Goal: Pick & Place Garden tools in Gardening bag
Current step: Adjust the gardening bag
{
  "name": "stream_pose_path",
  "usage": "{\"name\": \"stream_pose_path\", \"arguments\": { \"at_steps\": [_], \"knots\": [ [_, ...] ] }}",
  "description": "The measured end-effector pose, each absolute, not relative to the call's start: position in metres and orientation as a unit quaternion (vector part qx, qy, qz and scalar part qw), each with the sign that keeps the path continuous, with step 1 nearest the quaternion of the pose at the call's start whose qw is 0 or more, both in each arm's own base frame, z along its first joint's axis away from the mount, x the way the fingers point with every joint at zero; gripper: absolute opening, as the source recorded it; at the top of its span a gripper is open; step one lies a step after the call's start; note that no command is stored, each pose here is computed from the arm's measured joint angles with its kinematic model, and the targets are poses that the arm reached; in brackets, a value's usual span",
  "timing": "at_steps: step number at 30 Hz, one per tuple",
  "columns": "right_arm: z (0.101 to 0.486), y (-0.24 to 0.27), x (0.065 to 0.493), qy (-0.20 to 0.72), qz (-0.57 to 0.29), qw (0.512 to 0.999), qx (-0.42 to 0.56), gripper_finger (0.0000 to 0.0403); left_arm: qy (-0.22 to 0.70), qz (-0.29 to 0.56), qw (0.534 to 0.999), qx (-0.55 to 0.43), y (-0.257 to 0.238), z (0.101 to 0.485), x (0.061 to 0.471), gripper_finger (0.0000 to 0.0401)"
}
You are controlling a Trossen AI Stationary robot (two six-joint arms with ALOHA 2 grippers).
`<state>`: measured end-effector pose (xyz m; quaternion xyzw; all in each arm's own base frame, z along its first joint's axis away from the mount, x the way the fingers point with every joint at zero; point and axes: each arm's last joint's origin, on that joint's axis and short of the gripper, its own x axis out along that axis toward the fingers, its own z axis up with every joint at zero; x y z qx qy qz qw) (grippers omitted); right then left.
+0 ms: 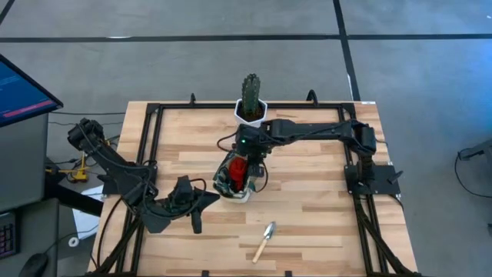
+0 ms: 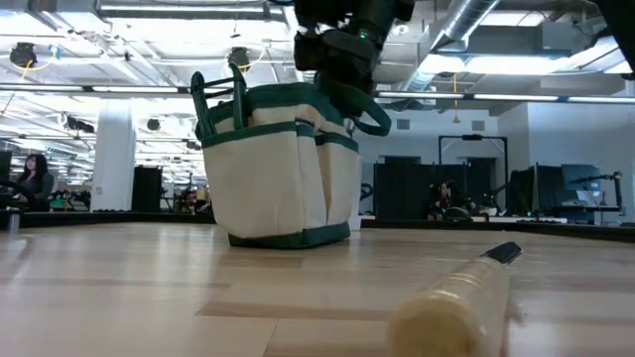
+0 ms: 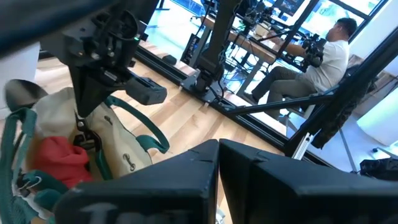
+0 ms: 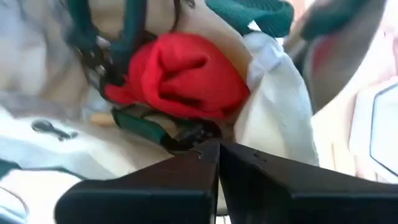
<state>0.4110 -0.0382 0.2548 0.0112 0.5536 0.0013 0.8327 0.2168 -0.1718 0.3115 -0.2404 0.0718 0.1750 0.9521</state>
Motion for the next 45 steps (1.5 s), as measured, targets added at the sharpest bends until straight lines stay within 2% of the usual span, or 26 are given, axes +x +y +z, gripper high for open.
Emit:
{"name": "stream_pose_path", "arguments": {
  "at_steps": [12,20,26,35,41,45],
  "knots": [
    [0.249,-0.012,0.391,0.644,0.030,0.765,0.002,0.0000,0.071,0.176,0.952,-0.240,-0.172,0.312,0.217,0.0001],
    [0.253,0.026,0.387,0.650,0.075,0.756,0.019,0.0000,0.071,0.176,0.952,-0.240,-0.172,0.312,0.217,0.0001],
    [0.257,0.037,0.387,0.638,0.058,0.768,0.010,0.0000,0.091,0.148,0.945,-0.276,-0.174,0.307,0.220,0.0001],
    [0.261,0.032,0.391,0.613,0.023,0.790,0.005,0.0000,0.180,0.158,0.891,-0.386,-0.186,0.229,0.246,0.0001],
    [0.262,0.025,0.394,0.601,0.011,0.799,0.002,0.0000,0.174,0.104,0.877,-0.437,-0.198,0.198,0.282,0.0001],
    [0.262,0.012,0.395,0.598,0.004,0.801,0.001,0.0000,0.154,0.105,0.876,-0.444,-0.197,0.176,0.302,0.0001]
  ]
}}
